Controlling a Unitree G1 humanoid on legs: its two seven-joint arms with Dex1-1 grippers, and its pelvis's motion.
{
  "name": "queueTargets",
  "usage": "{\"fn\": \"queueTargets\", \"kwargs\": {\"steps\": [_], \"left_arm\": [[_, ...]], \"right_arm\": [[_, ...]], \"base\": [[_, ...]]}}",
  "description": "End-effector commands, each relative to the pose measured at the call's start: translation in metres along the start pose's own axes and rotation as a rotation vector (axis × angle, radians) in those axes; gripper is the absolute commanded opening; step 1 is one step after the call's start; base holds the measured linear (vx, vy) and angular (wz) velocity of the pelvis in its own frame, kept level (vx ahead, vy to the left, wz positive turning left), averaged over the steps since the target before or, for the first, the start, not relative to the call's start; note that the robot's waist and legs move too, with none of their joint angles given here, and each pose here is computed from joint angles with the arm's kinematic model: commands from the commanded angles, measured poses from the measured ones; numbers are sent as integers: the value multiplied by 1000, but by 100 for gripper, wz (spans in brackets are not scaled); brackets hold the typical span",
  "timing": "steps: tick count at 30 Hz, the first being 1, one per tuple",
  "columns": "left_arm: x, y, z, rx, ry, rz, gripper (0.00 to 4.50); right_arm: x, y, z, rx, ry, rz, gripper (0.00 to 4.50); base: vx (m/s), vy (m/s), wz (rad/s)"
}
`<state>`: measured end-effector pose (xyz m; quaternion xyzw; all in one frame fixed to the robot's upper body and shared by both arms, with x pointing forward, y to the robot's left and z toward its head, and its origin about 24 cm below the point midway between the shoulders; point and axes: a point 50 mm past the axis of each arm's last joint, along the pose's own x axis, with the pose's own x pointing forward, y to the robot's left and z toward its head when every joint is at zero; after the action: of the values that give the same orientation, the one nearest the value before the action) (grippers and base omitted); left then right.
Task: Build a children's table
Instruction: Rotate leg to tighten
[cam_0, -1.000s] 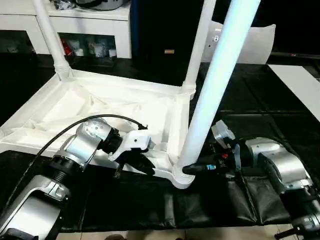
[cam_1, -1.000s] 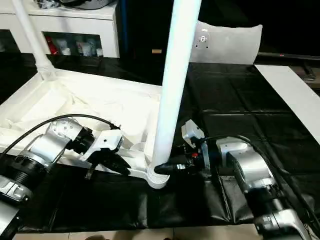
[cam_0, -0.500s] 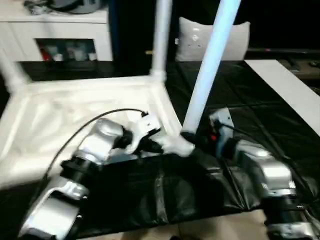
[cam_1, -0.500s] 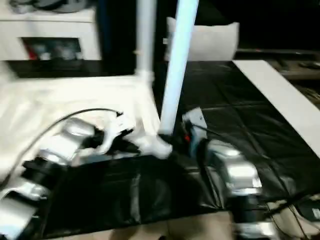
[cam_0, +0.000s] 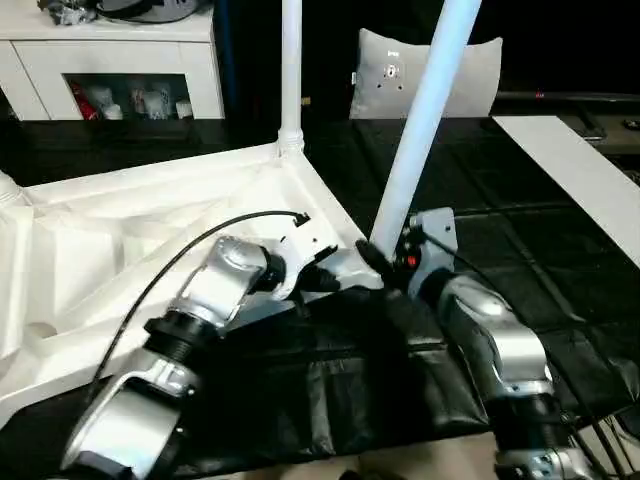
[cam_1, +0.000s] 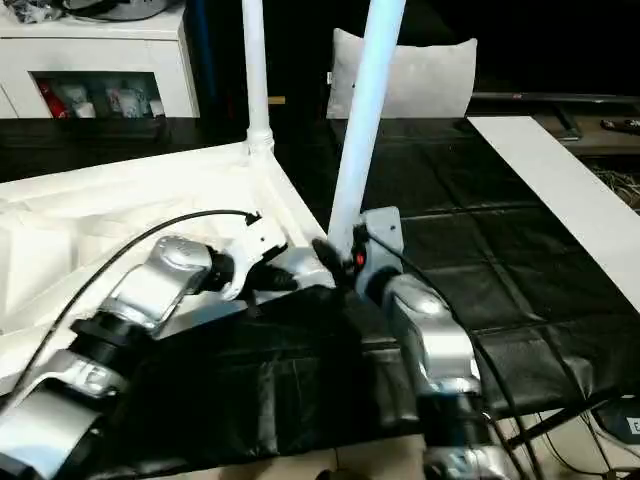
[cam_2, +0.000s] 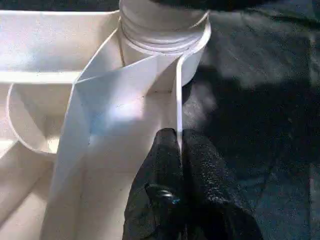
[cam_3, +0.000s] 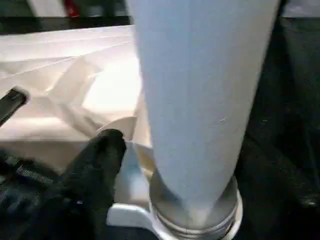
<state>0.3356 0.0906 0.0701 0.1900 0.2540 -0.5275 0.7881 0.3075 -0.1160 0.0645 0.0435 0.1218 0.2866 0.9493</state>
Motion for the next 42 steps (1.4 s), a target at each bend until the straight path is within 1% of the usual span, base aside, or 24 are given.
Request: {"fn": "queueTargets", "kwargs": {"steps": [1, 3, 5, 7, 9, 11, 12, 14, 15, 18, 20, 22, 23, 24, 25, 27, 31, 32, 34, 35, 37, 38, 39, 42], "left_arm": [[-1, -5, 16, 82, -63, -42, 0], [-7, -4, 11, 119, -60, -83, 0], [-10, -3, 8, 140, -63, -111, 0], [-13, -2, 5, 144, -48, -134, 0], [-17, -4, 3, 189, -53, -191, 0], [-20, -6, 2, 220, -54, -238, 0], [-24, -8, 0, 256, -50, -293, 0], [-26, -8, -2, 278, -31, -325, 0], [-31, -8, -7, 317, 23, -379, 0], [-34, -8, -9, 341, 47, -398, 0], [-37, -10, -8, 356, 43, -446, 0], [-40, -13, -7, 364, 39, -491, 0], [-40, -13, -7, 364, 39, -491, 0], [-42, -14, -8, 381, 41, -519, 0], [-42, -14, -8, 382, 42, -521, 0], [-43, -15, -9, 389, 50, -549, 0], [-44, -15, -9, 400, 55, -564, 0], [-44, -15, -10, 402, 56, -565, 0], [-45, -15, -10, 402, 60, -569, 0], [-45, -15, -10, 402, 61, -570, 0], [-45, -15, -10, 403, 60, -571, 0], [-45, -15, -10, 403, 61, -571, 0], [-45, -15, -10, 403, 62, -570, 0], [-45, -15, -10, 404, 62, -573, 0]], "right_arm": [[3, 15, -3, 1, 18, 120, 373], [-5, 7, -1, -27, 20, 171, 401], [-10, 3, 0, -53, 23, 212, 404], [-16, 0, 2, -104, 35, 270, 432], [-22, -6, 3, -136, 48, 328, 432], [-27, -9, 5, -148, 57, 376, 432], [-33, -12, 7, -167, 74, 439, 432], [-37, -13, 7, -186, 97, 497, 432], [-43, -16, 7, -210, 139, 595, 432], [-46, -18, 7, -219, 157, 634, 432], [-47, -19, 8, -223, 175, 696, 432], [-47, -17, 7, -226, 195, 755, 406], [-47, -17, 7, -226, 195, 755, 397], [-47, -17, 8, -229, 207, 793, 387], [-47, -17, 8, -228, 208, 797, 387], [-46, -14, 8, -219, 222, 849, 363], [-48, -12, 7, -204, 238, 898, 331], [-48, -12, 6, -197, 240, 909, 331], [-48, -11, 5, -191, 242, 924, 305], [-48, -10, 5, -190, 243, 928, 305], [-48, -10, 4, -178, 250, 938, 287], [-48, -9, 3, -167, 255, 947, 287], [-48, -8, 2, -160, 258, 953, 270], [-49, -7, 1, -153, 261, 961, 253]], "base": [[0, 0, 0], [0, 0, 0], [0, 0, 0], [0, 0, 0], [0, 0, 0], [0, 0, 0], [0, 0, 0], [0, 0, 0], [0, 0, 0], [0, 0, 0], [0, 0, 0], [0, 0, 0], [0, 0, 0], [0, 0, 0], [0, 0, 0], [0, 0, 0], [0, 0, 0], [0, 0, 0], [0, 0, 0], [0, 0, 0], [0, 0, 0], [0, 0, 0], [0, 0, 0], [0, 0, 0]]}}
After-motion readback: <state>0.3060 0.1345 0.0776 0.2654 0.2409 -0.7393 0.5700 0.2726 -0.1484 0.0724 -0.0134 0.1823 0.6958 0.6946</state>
